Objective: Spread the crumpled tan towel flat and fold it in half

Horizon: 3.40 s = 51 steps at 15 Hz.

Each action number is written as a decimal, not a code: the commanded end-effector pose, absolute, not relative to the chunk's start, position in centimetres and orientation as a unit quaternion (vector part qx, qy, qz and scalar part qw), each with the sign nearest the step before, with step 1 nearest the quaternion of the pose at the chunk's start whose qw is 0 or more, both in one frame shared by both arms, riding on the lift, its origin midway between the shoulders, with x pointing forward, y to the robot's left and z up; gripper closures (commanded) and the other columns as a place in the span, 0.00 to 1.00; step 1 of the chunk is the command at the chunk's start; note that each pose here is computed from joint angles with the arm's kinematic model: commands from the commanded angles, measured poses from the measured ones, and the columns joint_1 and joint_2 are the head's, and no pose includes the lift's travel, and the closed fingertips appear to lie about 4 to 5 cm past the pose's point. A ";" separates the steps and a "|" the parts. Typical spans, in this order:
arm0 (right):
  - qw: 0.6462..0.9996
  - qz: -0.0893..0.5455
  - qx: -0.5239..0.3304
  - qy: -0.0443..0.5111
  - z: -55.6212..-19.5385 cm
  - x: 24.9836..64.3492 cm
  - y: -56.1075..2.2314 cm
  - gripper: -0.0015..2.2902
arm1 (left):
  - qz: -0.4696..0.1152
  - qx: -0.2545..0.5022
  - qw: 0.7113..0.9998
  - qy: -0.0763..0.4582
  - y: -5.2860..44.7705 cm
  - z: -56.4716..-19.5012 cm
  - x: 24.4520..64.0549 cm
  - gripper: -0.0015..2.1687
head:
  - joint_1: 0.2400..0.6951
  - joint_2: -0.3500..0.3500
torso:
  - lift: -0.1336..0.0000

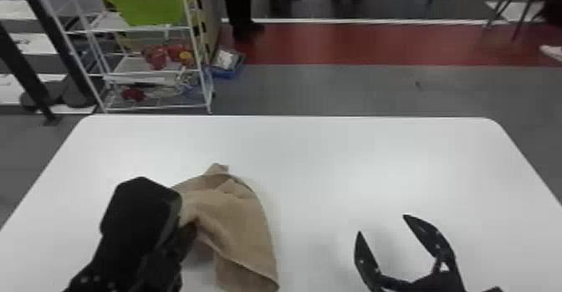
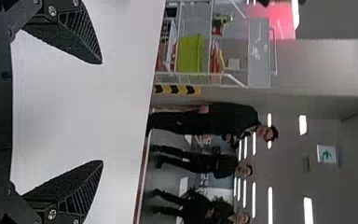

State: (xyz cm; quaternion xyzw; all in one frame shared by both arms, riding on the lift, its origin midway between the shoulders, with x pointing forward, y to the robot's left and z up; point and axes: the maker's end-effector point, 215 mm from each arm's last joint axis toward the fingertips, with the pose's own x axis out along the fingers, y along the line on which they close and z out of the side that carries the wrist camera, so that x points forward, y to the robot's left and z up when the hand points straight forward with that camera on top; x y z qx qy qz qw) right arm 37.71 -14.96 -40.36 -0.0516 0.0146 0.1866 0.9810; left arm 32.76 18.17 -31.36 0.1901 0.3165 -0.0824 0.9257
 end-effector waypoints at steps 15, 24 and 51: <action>0.925 0.339 -0.163 0.052 -44.8 33.3 -1.9 0.10 | -0.114 0.194 0.922 0.315 13.1 -30.8 30.3 0.49 | 1.00 0.86 | 0.08; 0.920 0.349 -0.164 0.066 -46.1 34.0 -0.2 0.16 | -0.124 0.195 0.921 0.314 12.3 -30.8 29.9 0.49 | 1.00 0.90 | 0.08; 0.896 0.305 -0.319 -0.041 -31.9 42.4 -9.9 0.63 | -0.071 0.266 0.923 0.269 18.8 -28.2 34.7 0.44 | 1.00 0.66 | 0.08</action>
